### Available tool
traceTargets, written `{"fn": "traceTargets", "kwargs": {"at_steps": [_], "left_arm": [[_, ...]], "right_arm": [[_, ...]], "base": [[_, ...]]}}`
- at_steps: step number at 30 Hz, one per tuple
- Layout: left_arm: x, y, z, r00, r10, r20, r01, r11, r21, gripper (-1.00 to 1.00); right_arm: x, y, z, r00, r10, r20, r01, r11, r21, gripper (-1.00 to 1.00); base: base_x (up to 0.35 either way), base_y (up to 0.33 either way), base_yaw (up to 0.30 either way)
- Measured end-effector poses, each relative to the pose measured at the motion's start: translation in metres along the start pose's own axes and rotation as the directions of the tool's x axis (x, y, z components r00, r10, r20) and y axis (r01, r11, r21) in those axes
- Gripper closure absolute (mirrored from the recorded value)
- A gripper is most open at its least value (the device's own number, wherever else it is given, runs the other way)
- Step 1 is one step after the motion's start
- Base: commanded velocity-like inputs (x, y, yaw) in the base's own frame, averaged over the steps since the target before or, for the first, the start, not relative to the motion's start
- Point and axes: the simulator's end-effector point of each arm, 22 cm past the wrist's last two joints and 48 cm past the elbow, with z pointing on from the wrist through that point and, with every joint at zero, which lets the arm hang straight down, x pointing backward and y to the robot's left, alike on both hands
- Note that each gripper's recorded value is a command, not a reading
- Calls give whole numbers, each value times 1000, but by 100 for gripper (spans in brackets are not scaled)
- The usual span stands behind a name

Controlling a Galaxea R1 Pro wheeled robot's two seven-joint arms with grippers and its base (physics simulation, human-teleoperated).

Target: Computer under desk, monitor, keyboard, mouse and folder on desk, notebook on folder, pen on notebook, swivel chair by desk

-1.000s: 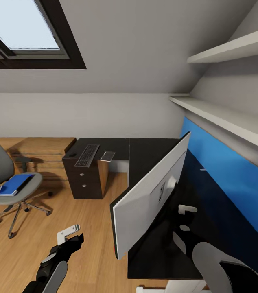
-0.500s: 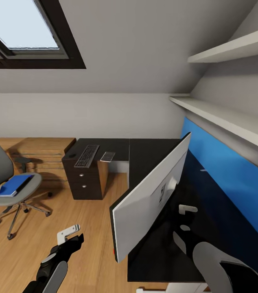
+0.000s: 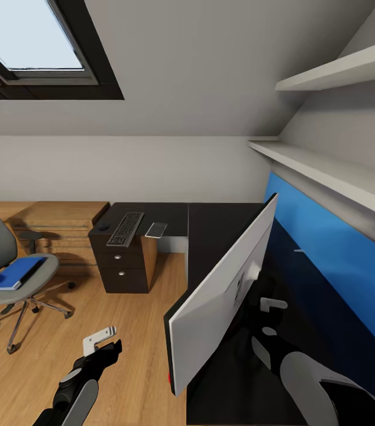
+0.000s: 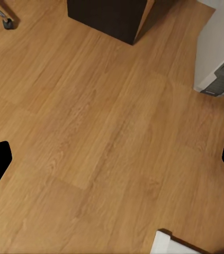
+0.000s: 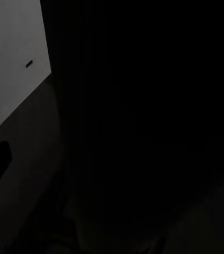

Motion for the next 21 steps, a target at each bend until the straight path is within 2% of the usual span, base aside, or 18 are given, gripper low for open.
{"fn": "traceTargets", "kwargs": {"at_steps": [1, 2, 21], "left_arm": [[0, 0, 0, 1000, 1, 0, -1, 1000, 0, -100], [0, 0, 0, 1000, 1, -1, -1, 1000, 0, -100], [-1, 0, 0, 1000, 1, 1, -1, 1000, -1, -100]], "right_arm": [[0, 0, 0, 1000, 0, 0, 0, 1000, 0, -100], [0, 0, 0, 1000, 0, 0, 0, 1000, 0, 100], [0, -4, 1, 1000, -7, 0, 7, 1000, 5, 100]], "base": [[3, 0, 0], [2, 0, 0], [0, 0, 0]]}}
